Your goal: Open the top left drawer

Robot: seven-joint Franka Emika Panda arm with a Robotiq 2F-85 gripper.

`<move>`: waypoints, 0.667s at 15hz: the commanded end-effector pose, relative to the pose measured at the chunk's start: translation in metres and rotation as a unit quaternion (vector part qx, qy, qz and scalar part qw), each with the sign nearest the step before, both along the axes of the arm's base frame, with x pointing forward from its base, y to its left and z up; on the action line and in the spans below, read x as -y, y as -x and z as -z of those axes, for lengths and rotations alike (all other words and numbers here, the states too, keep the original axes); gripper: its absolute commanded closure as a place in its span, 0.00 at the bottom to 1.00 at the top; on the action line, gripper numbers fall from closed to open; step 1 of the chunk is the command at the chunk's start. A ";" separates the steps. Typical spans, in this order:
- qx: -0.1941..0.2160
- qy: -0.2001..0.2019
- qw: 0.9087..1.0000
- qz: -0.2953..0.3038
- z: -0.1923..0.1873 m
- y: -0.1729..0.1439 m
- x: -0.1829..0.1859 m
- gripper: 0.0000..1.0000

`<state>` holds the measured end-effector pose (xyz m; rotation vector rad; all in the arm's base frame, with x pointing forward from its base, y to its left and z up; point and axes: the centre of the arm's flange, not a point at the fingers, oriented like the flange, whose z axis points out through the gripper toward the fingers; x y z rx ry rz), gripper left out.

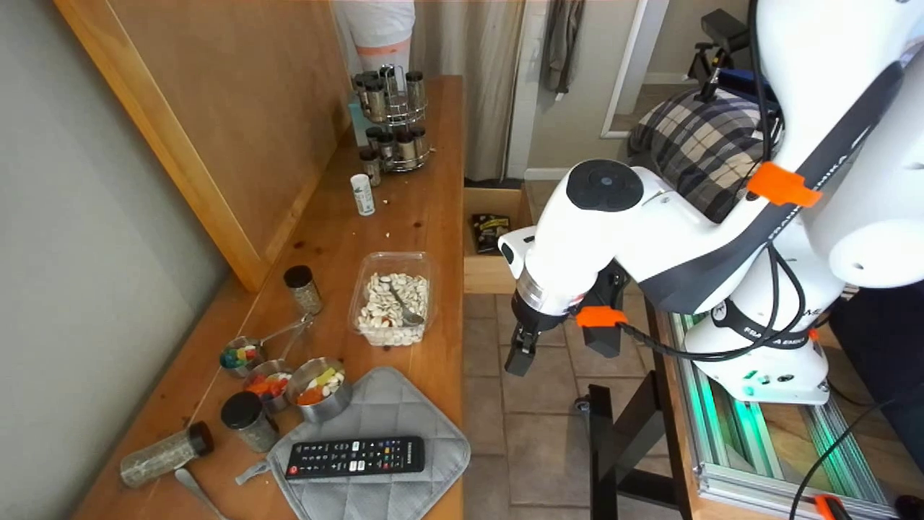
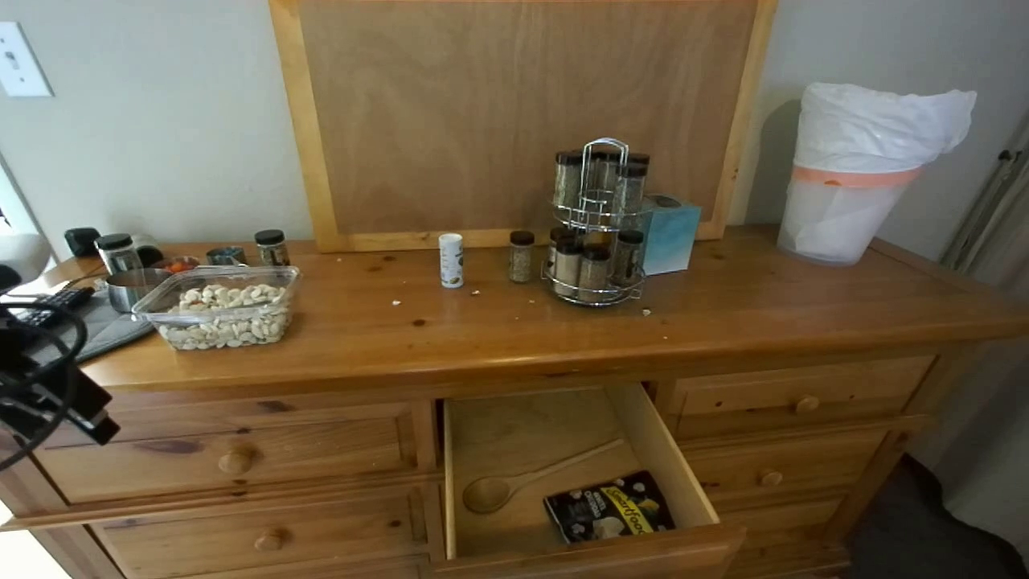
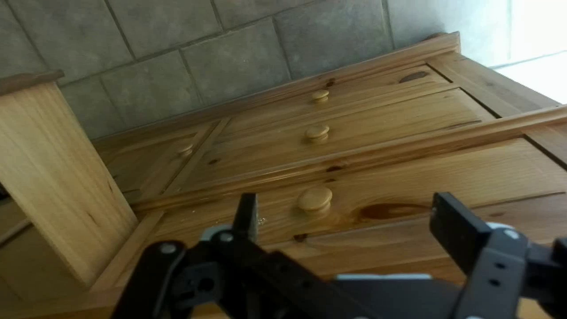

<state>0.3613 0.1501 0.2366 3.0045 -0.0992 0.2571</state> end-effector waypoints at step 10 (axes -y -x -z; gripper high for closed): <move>0.007 -0.017 0.999 -0.036 0.043 -0.001 0.002 0.00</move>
